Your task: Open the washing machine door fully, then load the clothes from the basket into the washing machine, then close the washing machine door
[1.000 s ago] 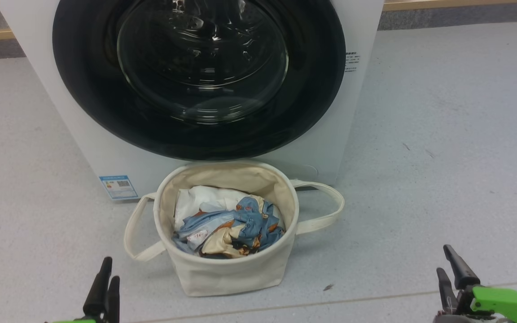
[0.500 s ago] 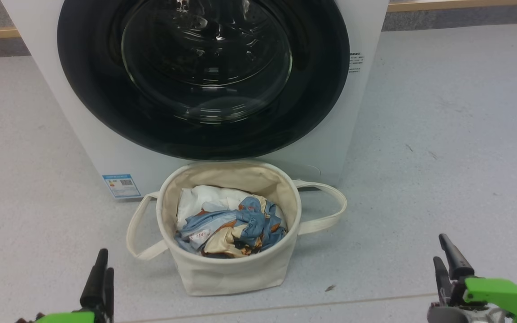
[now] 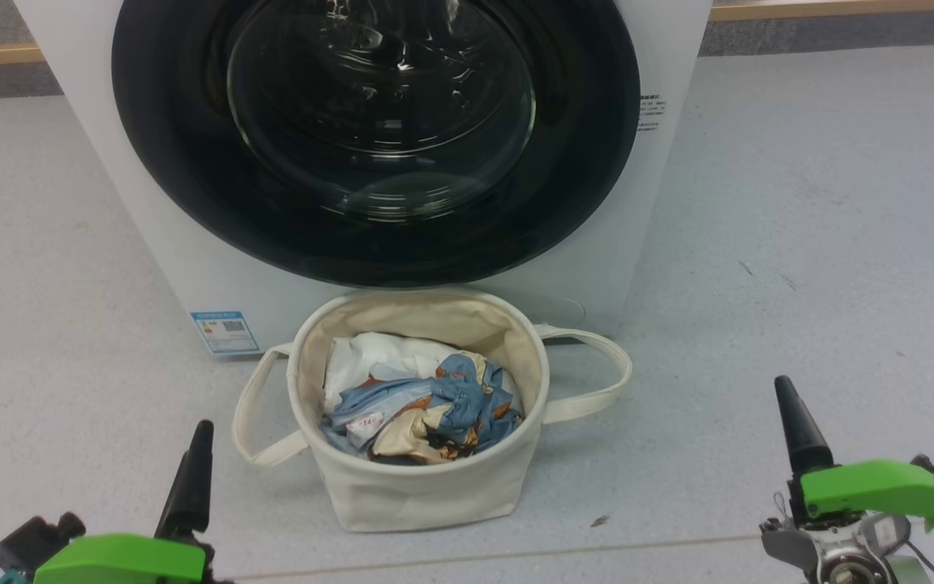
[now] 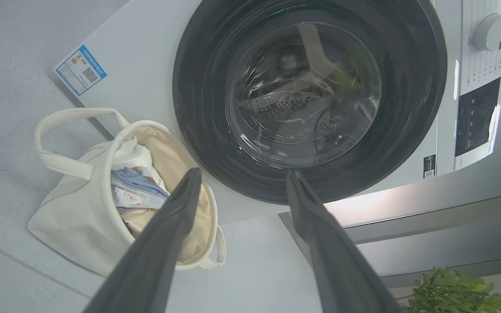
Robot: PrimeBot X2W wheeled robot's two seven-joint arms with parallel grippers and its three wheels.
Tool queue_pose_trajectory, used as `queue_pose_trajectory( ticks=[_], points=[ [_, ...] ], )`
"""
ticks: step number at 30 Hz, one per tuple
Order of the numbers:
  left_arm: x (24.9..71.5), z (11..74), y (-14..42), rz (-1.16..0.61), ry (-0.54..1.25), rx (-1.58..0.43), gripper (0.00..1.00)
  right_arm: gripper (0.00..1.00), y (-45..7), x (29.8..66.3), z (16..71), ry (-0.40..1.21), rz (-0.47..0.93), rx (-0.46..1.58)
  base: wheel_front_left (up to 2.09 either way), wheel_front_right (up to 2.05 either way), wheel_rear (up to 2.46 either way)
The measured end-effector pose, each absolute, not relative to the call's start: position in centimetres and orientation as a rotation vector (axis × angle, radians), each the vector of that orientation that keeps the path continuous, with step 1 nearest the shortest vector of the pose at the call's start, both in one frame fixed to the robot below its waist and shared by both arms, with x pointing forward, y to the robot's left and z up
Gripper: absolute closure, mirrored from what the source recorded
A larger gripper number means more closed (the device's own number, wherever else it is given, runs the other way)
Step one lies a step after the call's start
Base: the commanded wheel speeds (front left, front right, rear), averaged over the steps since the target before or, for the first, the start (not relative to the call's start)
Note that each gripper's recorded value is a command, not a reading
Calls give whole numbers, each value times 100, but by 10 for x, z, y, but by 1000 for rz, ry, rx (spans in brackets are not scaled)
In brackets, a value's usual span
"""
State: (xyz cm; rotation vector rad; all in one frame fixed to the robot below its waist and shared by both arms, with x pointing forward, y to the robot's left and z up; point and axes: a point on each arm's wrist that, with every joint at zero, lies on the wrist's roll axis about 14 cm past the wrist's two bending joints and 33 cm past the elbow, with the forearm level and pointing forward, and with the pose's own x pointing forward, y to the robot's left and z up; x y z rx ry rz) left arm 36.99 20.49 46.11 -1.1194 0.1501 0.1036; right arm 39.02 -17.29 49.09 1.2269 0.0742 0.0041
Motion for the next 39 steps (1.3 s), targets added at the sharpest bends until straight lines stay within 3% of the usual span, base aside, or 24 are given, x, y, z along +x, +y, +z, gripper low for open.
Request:
queue_pose_trajectory(
  ticks=[11,39],
  points=[
    [371,471,210,95,109,-961,0,0,-154,389,479,139,57,981,0,0,0],
    [374,487,226,92,30,-597,0,0,-121,406,513,38,217,623,0,0,0]
  ],
)
